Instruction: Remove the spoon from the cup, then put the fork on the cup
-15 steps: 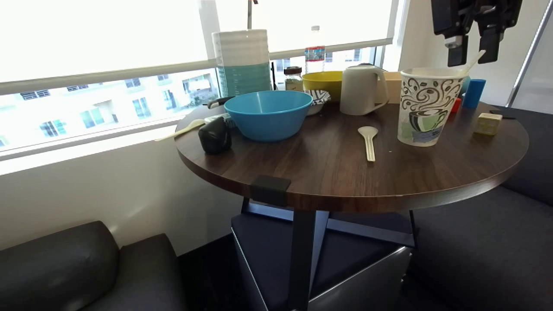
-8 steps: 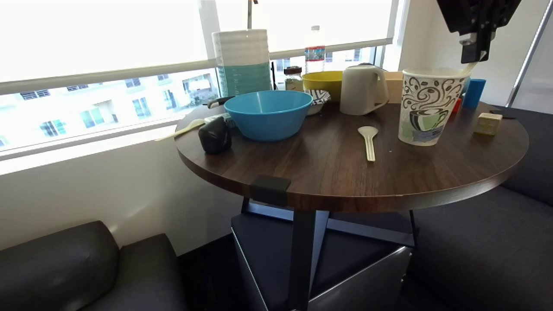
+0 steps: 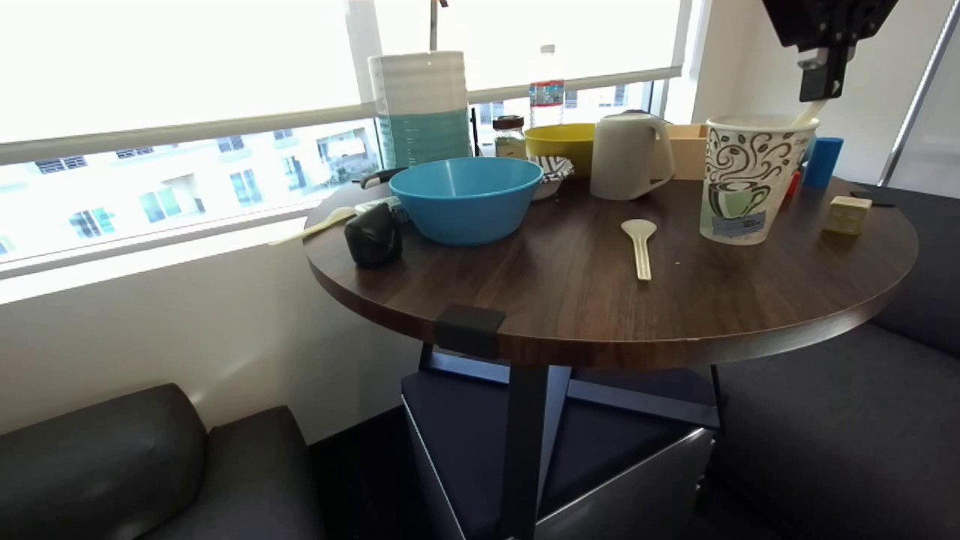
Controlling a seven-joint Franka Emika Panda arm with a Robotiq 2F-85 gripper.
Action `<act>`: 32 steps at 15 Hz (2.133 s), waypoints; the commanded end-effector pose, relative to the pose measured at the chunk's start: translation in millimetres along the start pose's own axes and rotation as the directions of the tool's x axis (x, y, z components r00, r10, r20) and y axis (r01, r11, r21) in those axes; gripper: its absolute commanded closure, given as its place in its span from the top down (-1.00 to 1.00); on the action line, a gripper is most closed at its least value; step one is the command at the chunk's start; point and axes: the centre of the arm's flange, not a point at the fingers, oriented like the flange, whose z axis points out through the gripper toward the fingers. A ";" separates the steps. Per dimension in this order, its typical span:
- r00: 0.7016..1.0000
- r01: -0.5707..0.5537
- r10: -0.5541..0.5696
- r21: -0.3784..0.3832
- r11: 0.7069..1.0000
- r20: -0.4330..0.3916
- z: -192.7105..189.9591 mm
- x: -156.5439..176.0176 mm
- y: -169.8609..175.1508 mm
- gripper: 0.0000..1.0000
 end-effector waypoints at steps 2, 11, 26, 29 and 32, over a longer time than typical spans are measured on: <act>1.000 0.016 -0.015 0.067 0.998 -0.012 -8.5 -1.1 8.8 -0.98; 0.989 0.145 -0.140 0.174 0.974 -0.042 -25.2 8.9 52.5 -0.98; 0.949 0.316 -0.312 0.242 0.918 -0.056 -79.2 -9.3 95.8 -0.98; 0.930 0.368 -0.357 0.298 0.881 -0.092 -84.3 -7.5 108.6 -0.98; 0.900 0.434 -0.411 0.366 0.824 -0.141 -79.6 -2.9 123.8 -0.98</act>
